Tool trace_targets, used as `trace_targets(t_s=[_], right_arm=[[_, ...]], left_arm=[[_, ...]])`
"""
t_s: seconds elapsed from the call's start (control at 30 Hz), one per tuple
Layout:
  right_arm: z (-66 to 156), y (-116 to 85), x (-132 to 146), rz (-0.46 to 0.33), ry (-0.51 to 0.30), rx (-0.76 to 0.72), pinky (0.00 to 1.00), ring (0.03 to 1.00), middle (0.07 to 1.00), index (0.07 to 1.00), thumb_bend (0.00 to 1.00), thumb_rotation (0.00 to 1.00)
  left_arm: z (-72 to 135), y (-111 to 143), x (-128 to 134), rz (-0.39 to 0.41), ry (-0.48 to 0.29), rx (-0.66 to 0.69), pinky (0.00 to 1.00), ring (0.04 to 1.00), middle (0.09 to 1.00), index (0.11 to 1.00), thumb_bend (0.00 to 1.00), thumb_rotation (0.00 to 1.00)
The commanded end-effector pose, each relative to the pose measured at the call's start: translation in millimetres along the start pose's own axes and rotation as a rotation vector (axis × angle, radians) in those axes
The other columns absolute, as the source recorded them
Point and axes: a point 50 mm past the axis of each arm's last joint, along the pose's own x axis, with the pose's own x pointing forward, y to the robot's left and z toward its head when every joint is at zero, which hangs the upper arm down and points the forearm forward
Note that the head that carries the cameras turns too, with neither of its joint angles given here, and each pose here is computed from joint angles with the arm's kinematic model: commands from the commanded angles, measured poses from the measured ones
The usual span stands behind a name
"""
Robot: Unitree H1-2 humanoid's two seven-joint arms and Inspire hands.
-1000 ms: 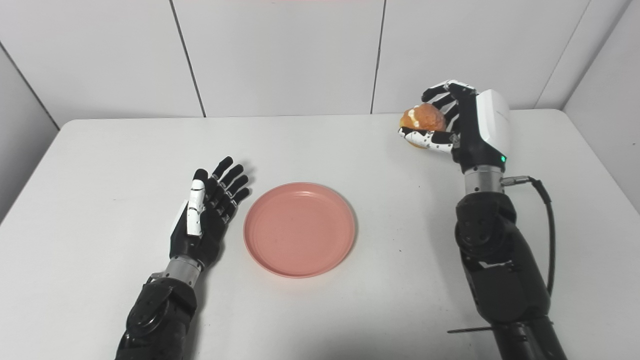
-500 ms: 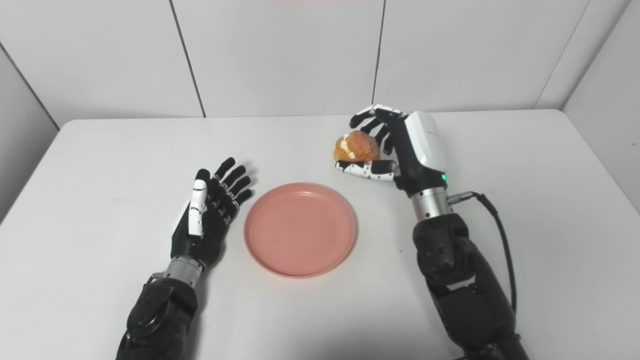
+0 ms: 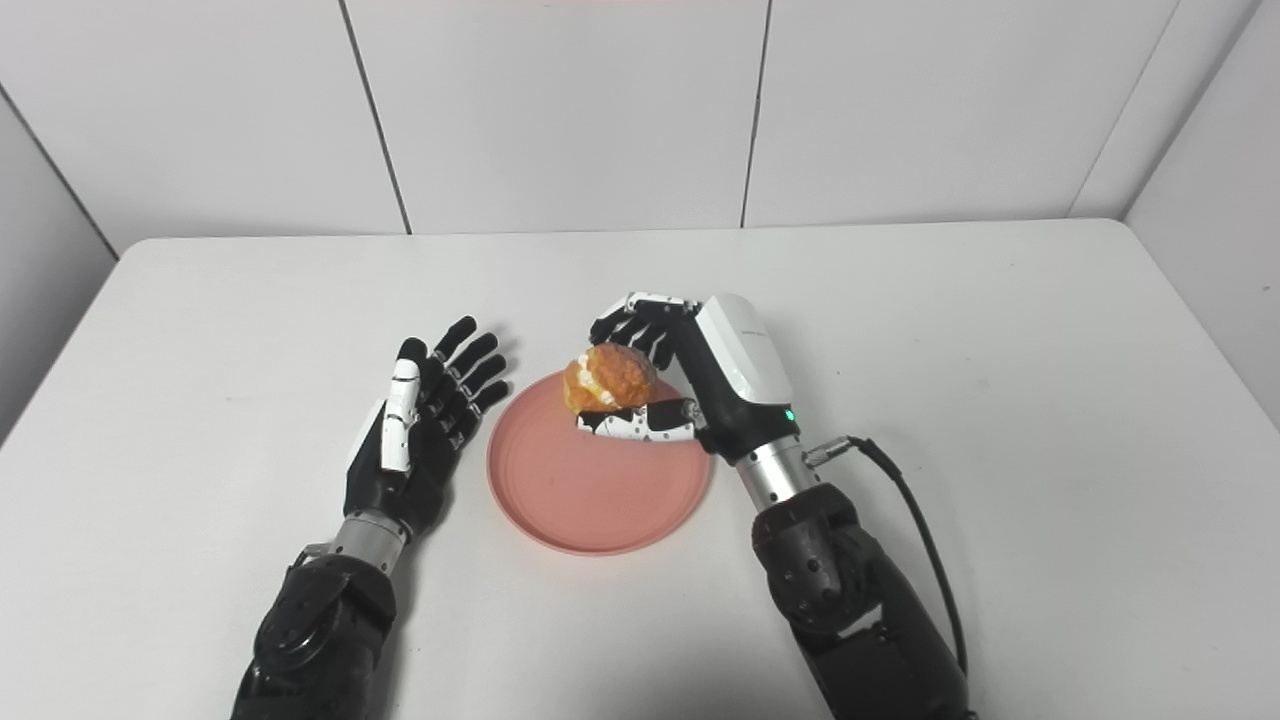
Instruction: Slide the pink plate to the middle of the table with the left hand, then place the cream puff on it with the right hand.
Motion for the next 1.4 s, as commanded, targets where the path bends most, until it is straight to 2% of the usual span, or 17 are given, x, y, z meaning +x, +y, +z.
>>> trace_targets(t_s=[0.0, 0.07, 0.13, 0.27, 0.47, 0.6, 0.63, 0.7, 0.73, 0.77, 0.8, 0.83, 0.87, 1.0, 1.1, 1.27, 1.37], right_arm=[[9.9, 0.2, 3.8, -0.005, -0.068, 0.002, 0.45, 0.514, 0.504, 0.471, 0.52, 0.00], [8.7, 5.2, 1.1, 0.021, -0.058, -0.005, 0.49, 0.536, 0.515, 0.462, 0.52, 0.00], [6.3, 9.1, -1.0, 0.041, -0.052, -0.021, 0.48, 0.518, 0.512, 0.466, 0.52, 0.00], [0.5, 12.4, -3.1, 0.064, -0.052, -0.061, 0.40, 0.450, 0.477, 0.494, 0.52, 0.00], [-8.6, 14.7, -4.7, 0.135, -0.025, -0.125, 0.41, 0.445, 0.458, 0.510, 0.52, 0.00], [-11.3, 14.1, -6.2, 0.186, 0.023, -0.150, 0.36, 0.420, 0.436, 0.522, 0.52, 0.00], [-11.6, 13.6, -6.4, 0.192, 0.027, -0.157, 0.38, 0.451, 0.452, 0.516, 0.52, 0.00], [-12.6, 12.7, -6.5, 0.193, 0.018, -0.164, 0.50, 0.564, 0.494, 0.493, 0.52, 0.00], [-12.9, 12.3, -6.7, 0.192, 0.017, -0.159, 0.52, 0.588, 0.499, 0.490, 0.52, 0.00], [-13.0, 11.7, -6.8, 0.191, 0.014, -0.156, 0.59, 0.655, 0.634, 0.549, 0.53, 0.09], [-12.5, 10.8, -6.8, 0.191, 0.006, -0.154, 0.67, 0.734, 0.739, 0.715, 0.55, 0.19], [-10.8, 8.9, -6.2, 0.188, -0.011, -0.160, 0.68, 0.744, 0.751, 0.733, 0.56, 0.21], [-9.5, 7.6, -5.8, 0.186, -0.023, -0.166, 0.74, 0.785, 0.797, 0.786, 0.56, 0.32], [-4.5, 4.1, -4.8, 0.176, -0.048, -0.172, 0.92, 0.896, 0.912, 0.890, 0.59, 0.59], [0.5, 1.8, -5.3, 0.143, -0.070, -0.164, 0.99, 0.942, 0.947, 0.926, 0.61, 0.72], [4.8, 1.4, -7.0, 0.085, -0.072, -0.121, 1.00, 0.952, 0.954, 0.938, 0.67, 0.85], [6.8, 1.3, -7.7, 0.040, -0.070, -0.074, 1.00, 0.960, 0.966, 0.951, 0.66, 0.81]], left_arm=[[6.2, -5.1, -0.2, -0.005, -0.023, 0.018, 0.88, 0.892, 0.897, 0.886, 0.54, 1.00], [6.5, -5.8, -0.5, -0.005, -0.026, 0.017, 0.88, 0.891, 0.894, 0.882, 0.54, 1.00], [6.4, -6.3, -0.3, -0.004, -0.031, 0.017, 0.89, 0.897, 0.899, 0.882, 0.53, 1.00], [6.4, -7.6, 0.4, -0.004, -0.039, 0.027, 0.90, 0.903, 0.906, 0.885, 0.52, 1.00], [5.6, -8.4, 1.0, 0.000, -0.044, 0.027, 0.89, 0.900, 0.899, 0.875, 0.52, 1.00], [5.6, -8.3, 1.5, -0.006, -0.043, 0.032, 0.89, 0.901, 0.899, 0.872, 0.52, 1.00], [5.4, -8.3, 1.6, -0.007, -0.044, 0.033, 0.90, 0.902, 0.899, 0.873, 0.52, 1.00], [5.5, -8.2, 1.5, -0.005, -0.045, 0.037, 0.89, 0.900, 0.897, 0.872, 0.52, 1.00], [5.7, -8.3, 1.4, -0.005, -0.044, 0.038, 0.89, 0.900, 0.897, 0.872, 0.51, 1.00], [5.8, -8.2, 1.3, -0.006, -0.042, 0.041, 0.89, 0.897, 0.893, 0.872, 0.51, 1.00], [5.9, -8.2, 1.1, -0.006, -0.039, 0.043, 0.88, 0.891, 0.886, 0.868, 0.52, 1.00], [6.5, -8.5, 0.6, -0.004, -0.036, 0.043, 0.88, 0.890, 0.885, 0.867, 0.52, 1.00], [7.0, -8.7, 0.3, -0.002, -0.034, 0.043, 0.88, 0.885, 0.880, 0.860, 0.52, 1.00], [7.9, -9.7, -0.8, -0.002, -0.041, 0.037, 0.88, 0.885, 0.881, 0.860, 0.51, 1.00], [9.1, -10.1, -1.4, -0.009, -0.046, 0.048, 0.88, 0.887, 0.883, 0.863, 0.53, 1.00], [10.4, -10.3, -2.9, -0.017, -0.059, 0.064, 0.88, 0.883, 0.879, 0.858, 0.53, 1.00], [12.2, -9.8, -3.3, -0.029, -0.073, 0.069, 0.89, 0.894, 0.899, 0.881, 0.52, 1.00]])
